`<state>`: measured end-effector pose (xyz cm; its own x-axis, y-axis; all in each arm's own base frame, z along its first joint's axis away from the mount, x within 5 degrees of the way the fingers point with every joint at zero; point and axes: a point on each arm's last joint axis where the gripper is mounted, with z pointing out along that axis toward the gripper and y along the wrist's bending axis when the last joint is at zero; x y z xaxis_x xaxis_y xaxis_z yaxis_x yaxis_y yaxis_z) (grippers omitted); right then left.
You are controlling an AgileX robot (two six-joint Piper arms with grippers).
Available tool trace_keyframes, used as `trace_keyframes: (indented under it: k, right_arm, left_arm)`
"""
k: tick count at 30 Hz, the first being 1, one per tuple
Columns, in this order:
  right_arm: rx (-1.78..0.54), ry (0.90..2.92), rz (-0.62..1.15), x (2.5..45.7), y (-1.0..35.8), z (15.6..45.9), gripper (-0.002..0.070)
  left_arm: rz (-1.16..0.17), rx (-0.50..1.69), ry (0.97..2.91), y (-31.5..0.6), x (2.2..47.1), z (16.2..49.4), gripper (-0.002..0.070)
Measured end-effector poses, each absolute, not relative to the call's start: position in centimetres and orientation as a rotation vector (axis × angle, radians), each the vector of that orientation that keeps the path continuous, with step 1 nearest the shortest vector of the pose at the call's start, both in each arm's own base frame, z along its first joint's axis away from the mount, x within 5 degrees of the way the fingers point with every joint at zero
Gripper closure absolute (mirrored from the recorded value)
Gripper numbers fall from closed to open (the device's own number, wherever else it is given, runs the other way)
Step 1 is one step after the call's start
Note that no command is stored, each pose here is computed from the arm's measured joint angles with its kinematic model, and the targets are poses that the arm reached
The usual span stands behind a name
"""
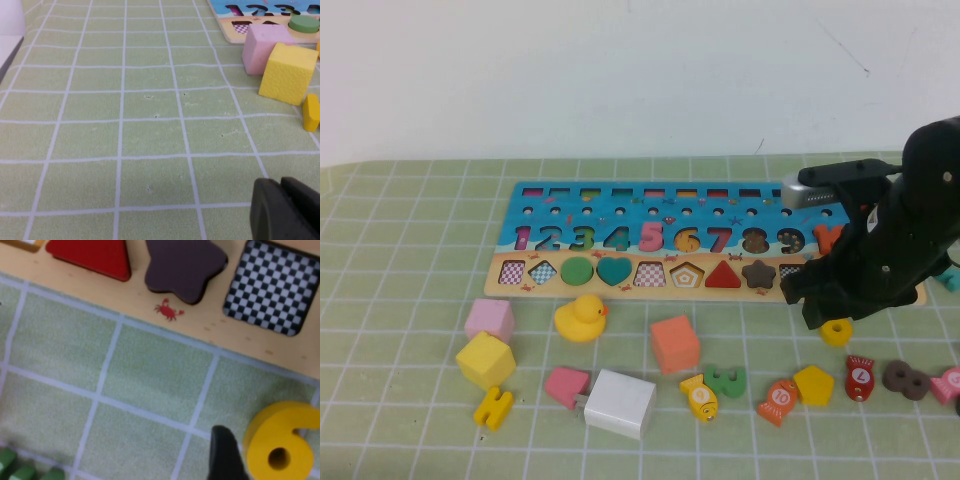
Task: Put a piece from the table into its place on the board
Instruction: Pick up the "number 6"
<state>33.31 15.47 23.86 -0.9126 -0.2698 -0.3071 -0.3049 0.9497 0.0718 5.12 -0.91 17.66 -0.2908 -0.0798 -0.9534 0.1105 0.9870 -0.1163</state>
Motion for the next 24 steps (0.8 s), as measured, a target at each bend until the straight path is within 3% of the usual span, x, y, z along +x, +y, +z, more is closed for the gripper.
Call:
trace_keyframes:
  k: [8,15,24]
  right_arm:
    - [-0.430,2.841,0.155,33.5,15.5,22.8,0.0289]
    - [-0.436,2.877,0.143,33.3,15.5,22.6,0.0374]
    - [-0.440,2.877,0.135,33.3,15.4,22.6,0.0393]
  left_arm:
    - [-0.186,0.022,1.857,-0.9,5.1,17.7,0.0677]
    - [-0.186,0.022,1.857,-0.9,5.1,17.7,0.0677]
    - [-0.186,0.022,1.857,-0.9,5.1,17.7,0.0677]
